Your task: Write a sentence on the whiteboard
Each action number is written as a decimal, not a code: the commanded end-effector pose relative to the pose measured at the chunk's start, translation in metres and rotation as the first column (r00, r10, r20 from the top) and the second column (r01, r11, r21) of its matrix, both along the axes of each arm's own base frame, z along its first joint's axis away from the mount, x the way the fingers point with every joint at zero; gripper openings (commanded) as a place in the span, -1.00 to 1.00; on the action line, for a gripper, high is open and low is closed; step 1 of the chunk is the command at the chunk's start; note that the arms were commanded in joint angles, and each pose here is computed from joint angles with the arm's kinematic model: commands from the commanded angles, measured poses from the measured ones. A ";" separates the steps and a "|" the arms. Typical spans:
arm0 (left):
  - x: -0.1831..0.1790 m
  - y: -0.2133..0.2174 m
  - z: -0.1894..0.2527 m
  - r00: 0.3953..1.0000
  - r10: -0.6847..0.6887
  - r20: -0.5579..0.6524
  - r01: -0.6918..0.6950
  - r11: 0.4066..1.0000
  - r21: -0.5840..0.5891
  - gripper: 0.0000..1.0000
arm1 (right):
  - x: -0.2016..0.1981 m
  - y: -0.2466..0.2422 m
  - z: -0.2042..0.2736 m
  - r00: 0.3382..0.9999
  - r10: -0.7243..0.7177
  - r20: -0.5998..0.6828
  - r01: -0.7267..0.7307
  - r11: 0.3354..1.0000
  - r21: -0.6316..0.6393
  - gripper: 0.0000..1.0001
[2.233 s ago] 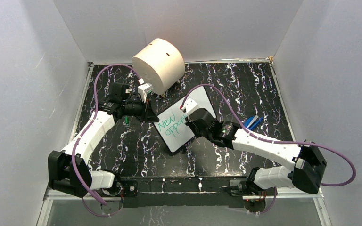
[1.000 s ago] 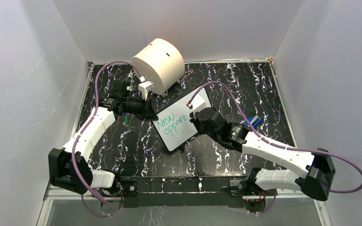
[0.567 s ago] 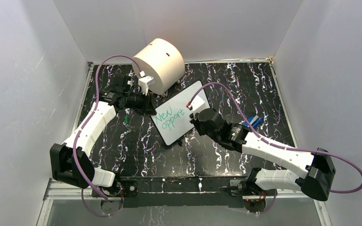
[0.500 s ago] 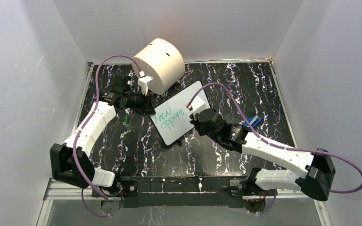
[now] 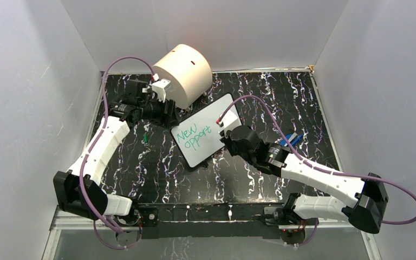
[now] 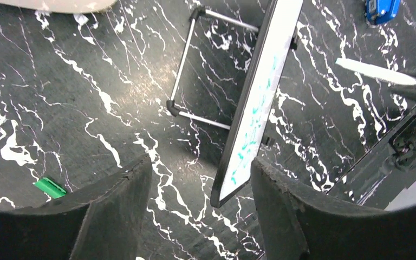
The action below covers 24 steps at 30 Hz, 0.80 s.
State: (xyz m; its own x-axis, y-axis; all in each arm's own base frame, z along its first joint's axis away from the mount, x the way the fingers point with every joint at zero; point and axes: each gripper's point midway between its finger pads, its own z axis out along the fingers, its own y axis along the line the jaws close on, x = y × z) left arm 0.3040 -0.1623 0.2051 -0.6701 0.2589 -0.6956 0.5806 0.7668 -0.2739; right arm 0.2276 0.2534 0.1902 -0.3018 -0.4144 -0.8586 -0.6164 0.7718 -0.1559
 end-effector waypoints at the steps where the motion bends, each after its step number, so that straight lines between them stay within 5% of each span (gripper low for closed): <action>1: 0.010 -0.011 0.033 0.998 0.014 0.069 -0.010 0.999 -0.047 0.30 | 0.008 0.000 0.018 0.998 -0.023 0.061 0.020 0.999 0.046 -1.00; 12: 0.045 -0.067 0.033 0.991 -0.126 0.042 0.130 0.987 -0.099 0.25 | 0.011 -0.001 0.029 0.996 -0.037 0.084 0.032 0.998 0.061 -1.00; 24: 0.047 -0.102 0.017 0.951 -0.305 -0.051 0.290 0.936 -0.198 -0.15 | 0.014 -0.001 0.025 0.996 -0.048 0.081 0.045 0.998 0.035 -1.00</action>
